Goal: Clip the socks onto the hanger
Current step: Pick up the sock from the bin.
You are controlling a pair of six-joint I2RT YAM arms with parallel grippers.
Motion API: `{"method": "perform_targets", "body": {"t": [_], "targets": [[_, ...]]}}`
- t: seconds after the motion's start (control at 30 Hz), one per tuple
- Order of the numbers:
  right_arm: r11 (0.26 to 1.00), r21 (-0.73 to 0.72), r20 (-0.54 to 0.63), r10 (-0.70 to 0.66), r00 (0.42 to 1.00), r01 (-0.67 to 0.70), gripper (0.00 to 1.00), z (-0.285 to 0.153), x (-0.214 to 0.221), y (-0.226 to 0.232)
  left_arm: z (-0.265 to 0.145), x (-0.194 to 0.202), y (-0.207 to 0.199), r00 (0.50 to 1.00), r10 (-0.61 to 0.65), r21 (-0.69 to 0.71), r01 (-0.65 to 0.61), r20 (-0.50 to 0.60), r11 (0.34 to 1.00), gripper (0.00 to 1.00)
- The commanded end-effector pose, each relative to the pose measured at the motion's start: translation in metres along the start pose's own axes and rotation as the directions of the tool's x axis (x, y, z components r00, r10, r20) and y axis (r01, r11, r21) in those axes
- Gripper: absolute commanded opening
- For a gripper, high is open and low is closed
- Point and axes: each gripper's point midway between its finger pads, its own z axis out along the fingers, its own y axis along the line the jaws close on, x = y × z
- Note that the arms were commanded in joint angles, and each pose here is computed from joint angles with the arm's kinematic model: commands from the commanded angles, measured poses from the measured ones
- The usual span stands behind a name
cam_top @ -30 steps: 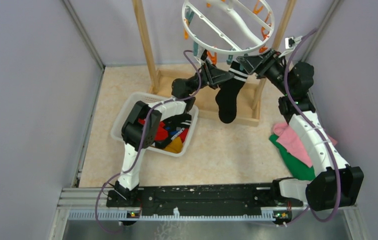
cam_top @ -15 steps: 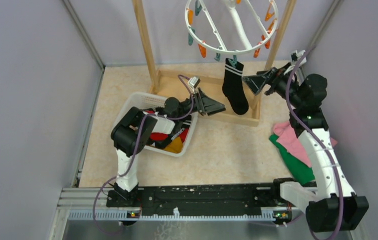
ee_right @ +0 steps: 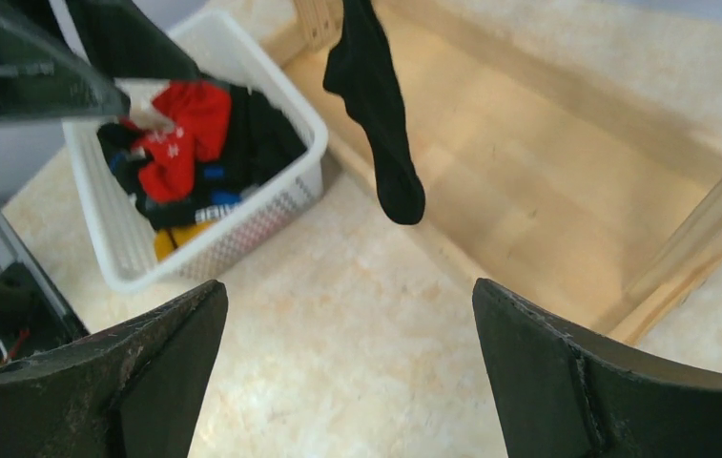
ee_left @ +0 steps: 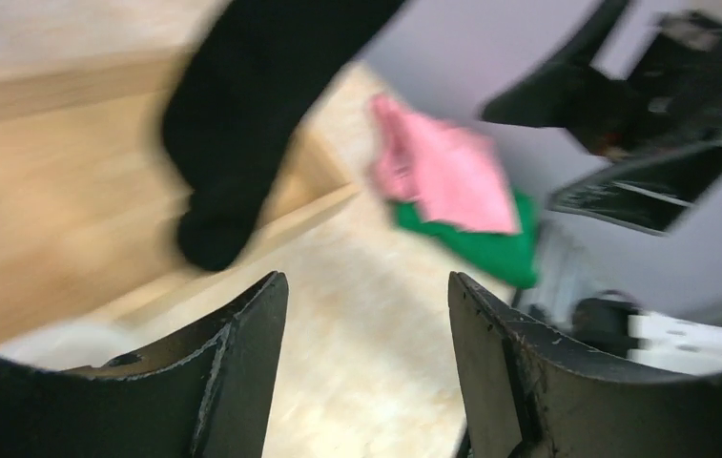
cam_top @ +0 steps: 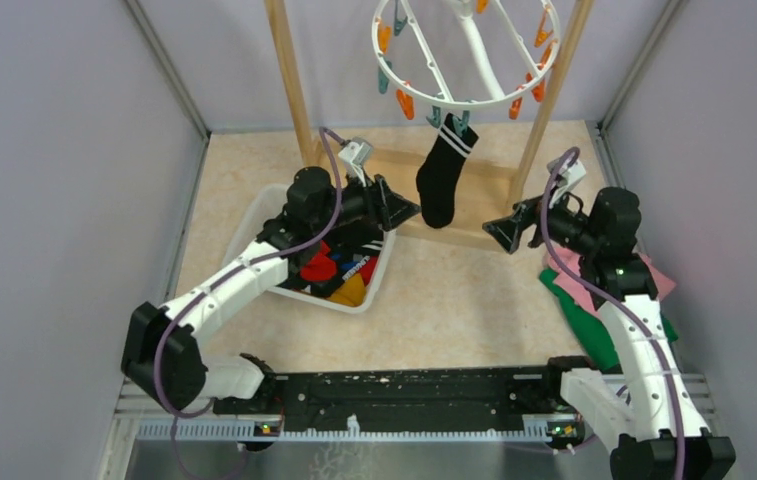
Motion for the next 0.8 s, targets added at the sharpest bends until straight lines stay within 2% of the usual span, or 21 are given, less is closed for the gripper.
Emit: {"method": "perform_targets", "body": {"t": [0.0, 0.2, 0.33, 0.43, 0.6, 0.7, 0.77], "targets": [[0.997, -0.044, -0.099, -0.061, 0.993, 0.057, 0.98, -0.007, 0.039, 0.001, -0.067, 0.049, 0.079, 0.961, 0.06, -0.458, -0.184, -0.272, 0.869, 0.68], [0.997, -0.059, -0.148, -0.066, 0.987, 0.057, 0.98, -0.007, 0.059, -0.001, -0.106, 0.053, 0.104, 0.943, 0.086, -0.607, -0.276, -0.322, 0.745, 0.56], [0.996, -0.074, -0.169, -0.06, 0.984, 0.048, 0.98, -0.006, 0.064, -0.001, -0.11, 0.058, 0.125, 0.935, 0.044, -0.673, -0.285, -0.351, 0.683, 0.5], [0.996, -0.077, -0.179, -0.051, 0.983, 0.038, 0.98, -0.004, 0.066, -0.002, -0.098, 0.059, 0.142, 0.972, -0.036, -0.745, -0.154, -0.233, 0.649, 0.49], [0.996, -0.084, -0.173, -0.045, 0.984, 0.031, 0.98, -0.001, 0.063, -0.002, -0.091, 0.052, 0.177, 0.994, -0.107, -0.864, 0.071, 0.019, 0.499, 0.35], [0.996, -0.085, -0.168, -0.047, 0.985, 0.033, 0.98, 0.0, 0.063, -0.003, -0.086, 0.059, 0.197, 0.978, -0.172, -0.897, 0.178, 0.117, 0.404, 0.42], [0.996, -0.085, -0.164, -0.047, 0.985, 0.034, 0.98, 0.0, 0.065, -0.003, -0.082, 0.067, 0.209, 0.968, -0.213, -0.914, 0.204, 0.134, 0.352, 0.47]]}}
